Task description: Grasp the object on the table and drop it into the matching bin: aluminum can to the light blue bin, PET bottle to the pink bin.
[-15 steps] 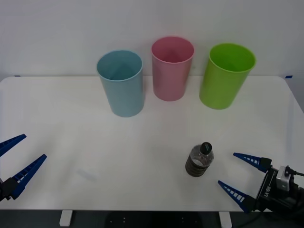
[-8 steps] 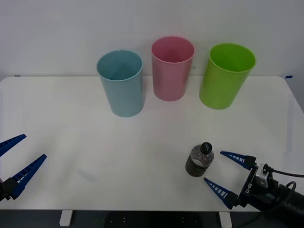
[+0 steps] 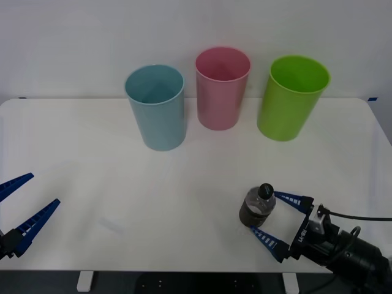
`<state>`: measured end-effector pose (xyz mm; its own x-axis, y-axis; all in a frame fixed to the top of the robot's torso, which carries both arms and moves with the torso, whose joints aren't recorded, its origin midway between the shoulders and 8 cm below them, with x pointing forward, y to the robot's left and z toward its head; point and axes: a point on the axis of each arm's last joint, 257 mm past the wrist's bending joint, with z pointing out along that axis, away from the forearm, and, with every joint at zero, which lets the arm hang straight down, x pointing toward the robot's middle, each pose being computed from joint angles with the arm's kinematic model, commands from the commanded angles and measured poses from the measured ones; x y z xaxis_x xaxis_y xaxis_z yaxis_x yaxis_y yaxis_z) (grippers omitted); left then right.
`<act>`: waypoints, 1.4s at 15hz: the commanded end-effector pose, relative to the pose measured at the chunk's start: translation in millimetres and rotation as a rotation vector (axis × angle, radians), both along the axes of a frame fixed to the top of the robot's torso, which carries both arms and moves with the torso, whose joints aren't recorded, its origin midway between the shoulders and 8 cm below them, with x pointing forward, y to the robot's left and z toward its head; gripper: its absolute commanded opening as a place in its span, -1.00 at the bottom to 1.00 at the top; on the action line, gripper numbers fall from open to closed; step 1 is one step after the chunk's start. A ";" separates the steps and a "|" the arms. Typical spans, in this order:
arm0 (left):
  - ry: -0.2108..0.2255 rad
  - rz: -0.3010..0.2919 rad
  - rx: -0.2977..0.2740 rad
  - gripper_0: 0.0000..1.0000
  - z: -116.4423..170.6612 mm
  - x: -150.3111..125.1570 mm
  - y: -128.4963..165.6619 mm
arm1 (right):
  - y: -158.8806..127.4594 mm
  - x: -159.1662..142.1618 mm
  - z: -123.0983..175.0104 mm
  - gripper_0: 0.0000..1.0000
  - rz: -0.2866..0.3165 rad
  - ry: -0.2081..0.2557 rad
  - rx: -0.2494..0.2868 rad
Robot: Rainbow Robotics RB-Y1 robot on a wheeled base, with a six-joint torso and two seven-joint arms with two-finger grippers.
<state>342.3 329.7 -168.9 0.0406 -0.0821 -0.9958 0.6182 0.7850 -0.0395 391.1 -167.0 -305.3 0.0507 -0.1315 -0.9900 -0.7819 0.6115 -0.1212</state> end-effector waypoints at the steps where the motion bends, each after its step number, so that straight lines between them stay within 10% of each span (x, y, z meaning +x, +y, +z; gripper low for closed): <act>1: 0.000 0.000 0.000 1.00 0.0 0.0 0.0 | 9.3 7.8 0.6 1.00 -0.006 0.001 0.003; 11: 0.000 0.000 0.000 1.00 0.0 0.0 0.0 | 18.7 20.3 0.6 1.00 -0.025 0.002 -0.003; 13: 0.000 0.000 0.000 1.00 0.0 0.0 0.0 | 19.5 21.0 0.3 -1.00 -0.026 0.005 -0.003; 21: 0.000 0.000 0.000 1.00 0.0 0.0 0.0 | 19.4 26.0 4.4 -1.00 -0.033 -0.001 0.003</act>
